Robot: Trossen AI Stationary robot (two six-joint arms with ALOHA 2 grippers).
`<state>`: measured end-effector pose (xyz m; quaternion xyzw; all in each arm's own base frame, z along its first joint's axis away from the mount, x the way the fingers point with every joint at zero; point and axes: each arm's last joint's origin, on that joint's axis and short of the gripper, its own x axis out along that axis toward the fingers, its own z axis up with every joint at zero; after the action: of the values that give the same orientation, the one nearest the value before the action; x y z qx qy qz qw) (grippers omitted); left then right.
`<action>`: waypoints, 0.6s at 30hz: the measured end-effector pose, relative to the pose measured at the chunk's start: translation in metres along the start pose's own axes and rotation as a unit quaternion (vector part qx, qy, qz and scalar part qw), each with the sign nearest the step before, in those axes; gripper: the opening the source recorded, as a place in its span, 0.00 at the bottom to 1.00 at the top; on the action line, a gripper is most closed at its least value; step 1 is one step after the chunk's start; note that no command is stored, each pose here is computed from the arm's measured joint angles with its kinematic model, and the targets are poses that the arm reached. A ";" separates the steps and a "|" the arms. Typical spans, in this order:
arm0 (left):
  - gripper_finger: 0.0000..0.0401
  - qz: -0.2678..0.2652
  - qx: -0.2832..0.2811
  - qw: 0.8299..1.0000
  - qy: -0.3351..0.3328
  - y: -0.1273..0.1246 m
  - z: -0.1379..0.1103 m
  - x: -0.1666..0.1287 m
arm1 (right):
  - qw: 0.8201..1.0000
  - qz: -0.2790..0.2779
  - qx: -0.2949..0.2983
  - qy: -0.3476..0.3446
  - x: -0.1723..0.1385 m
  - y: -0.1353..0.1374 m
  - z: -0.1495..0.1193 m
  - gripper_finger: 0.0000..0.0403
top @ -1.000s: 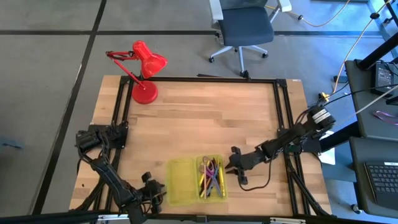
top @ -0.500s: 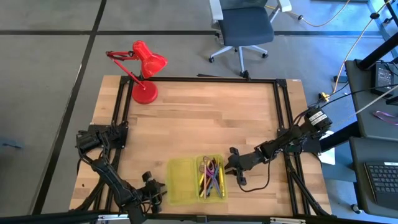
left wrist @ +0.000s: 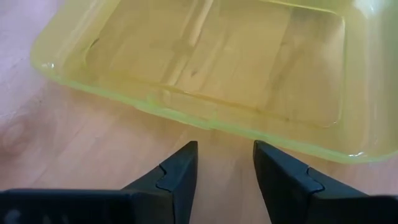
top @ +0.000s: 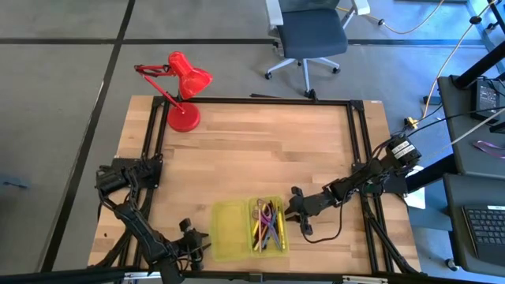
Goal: Pick & place school supplies into a supply box
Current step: Close the yellow supply box
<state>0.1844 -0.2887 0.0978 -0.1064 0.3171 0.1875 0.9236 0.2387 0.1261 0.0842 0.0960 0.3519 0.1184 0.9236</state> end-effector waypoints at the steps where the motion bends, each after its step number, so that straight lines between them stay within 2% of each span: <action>1: 0.37 0.000 -0.001 1.000 -0.003 0.000 0.000 0.000 | 1.000 0.000 0.000 0.000 0.000 0.000 0.000 0.28; 12: 0.37 0.000 -0.001 1.000 -0.008 0.000 0.001 -0.001 | 1.000 0.000 0.010 0.000 0.000 0.000 0.000 0.28; 18: 0.37 -0.012 -0.003 1.000 -0.018 -0.002 0.004 -0.010 | 1.000 -0.001 0.010 0.000 0.000 0.000 0.000 0.28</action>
<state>0.1795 -0.2918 0.1072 -0.1092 0.2990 0.1792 0.9309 0.2387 0.1260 0.0840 0.1054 0.3534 0.1140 0.9225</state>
